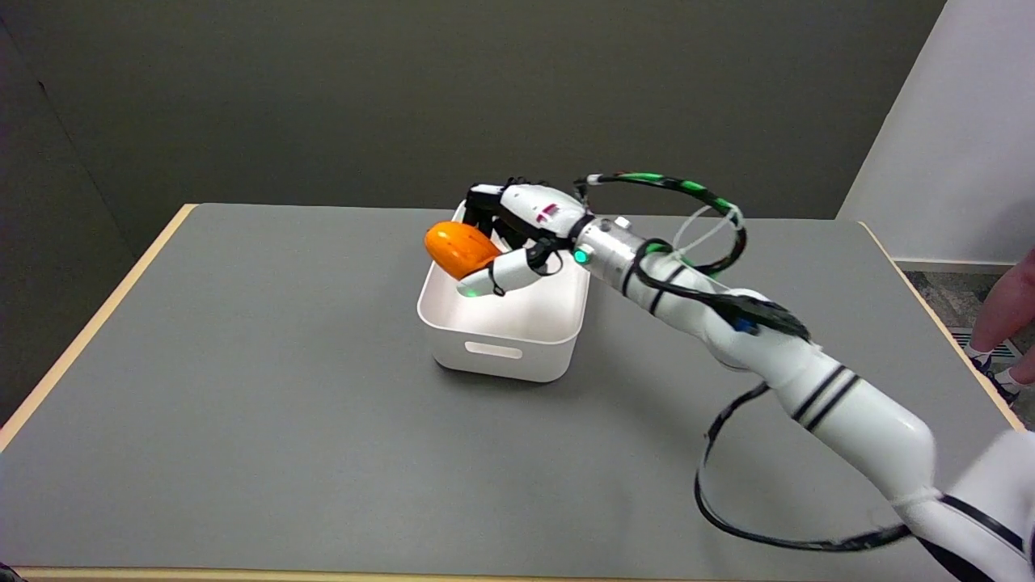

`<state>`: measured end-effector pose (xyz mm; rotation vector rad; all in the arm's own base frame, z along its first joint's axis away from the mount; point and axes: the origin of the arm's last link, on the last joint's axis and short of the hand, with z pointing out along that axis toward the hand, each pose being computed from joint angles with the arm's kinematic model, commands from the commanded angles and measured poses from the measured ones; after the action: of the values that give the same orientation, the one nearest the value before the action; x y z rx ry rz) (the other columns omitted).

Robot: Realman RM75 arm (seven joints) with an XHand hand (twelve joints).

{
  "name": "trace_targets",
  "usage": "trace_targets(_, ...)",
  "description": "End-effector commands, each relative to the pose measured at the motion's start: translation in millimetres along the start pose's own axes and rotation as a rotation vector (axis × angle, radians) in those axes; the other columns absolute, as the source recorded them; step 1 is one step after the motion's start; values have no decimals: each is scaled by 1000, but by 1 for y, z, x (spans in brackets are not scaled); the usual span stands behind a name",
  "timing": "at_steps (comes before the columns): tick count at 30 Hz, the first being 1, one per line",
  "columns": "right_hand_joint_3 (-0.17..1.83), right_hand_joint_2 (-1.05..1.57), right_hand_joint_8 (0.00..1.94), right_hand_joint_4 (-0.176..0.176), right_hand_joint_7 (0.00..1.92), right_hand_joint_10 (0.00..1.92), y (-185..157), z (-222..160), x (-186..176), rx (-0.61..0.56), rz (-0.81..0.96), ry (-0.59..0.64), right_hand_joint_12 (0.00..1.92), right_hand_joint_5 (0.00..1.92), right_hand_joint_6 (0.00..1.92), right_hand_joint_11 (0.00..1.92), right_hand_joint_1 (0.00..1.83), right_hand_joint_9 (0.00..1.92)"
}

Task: Place mango into white box.

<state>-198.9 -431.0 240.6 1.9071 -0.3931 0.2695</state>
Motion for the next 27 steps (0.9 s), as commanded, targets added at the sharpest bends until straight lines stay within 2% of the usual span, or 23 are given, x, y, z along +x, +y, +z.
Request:
trace_targets(1,572,938,1376,-161,949,1815,34,66,0,-169,-284,-34,1921,684,1404,623,1223,939)
trace_targets(9,556,948,1383,-159,942,1817,60,63,5,-245,-329,-38,1921,680,1404,583,1221,934)
trace_targets(17,558,947,1384,-158,941,1816,73,50,0,-264,-327,-55,1921,680,1405,591,1220,933)
trace_targets(23,577,937,1382,-154,945,1806,72,39,-11,-229,-293,-99,1921,683,1410,625,1220,935)
trace_targets(25,582,935,1385,-150,943,1810,71,34,-15,-219,-268,-108,1921,684,1413,638,1219,933)
trace_targets(27,569,945,1375,-121,932,1758,70,30,-17,-211,-262,-113,1921,680,1434,623,1207,921)
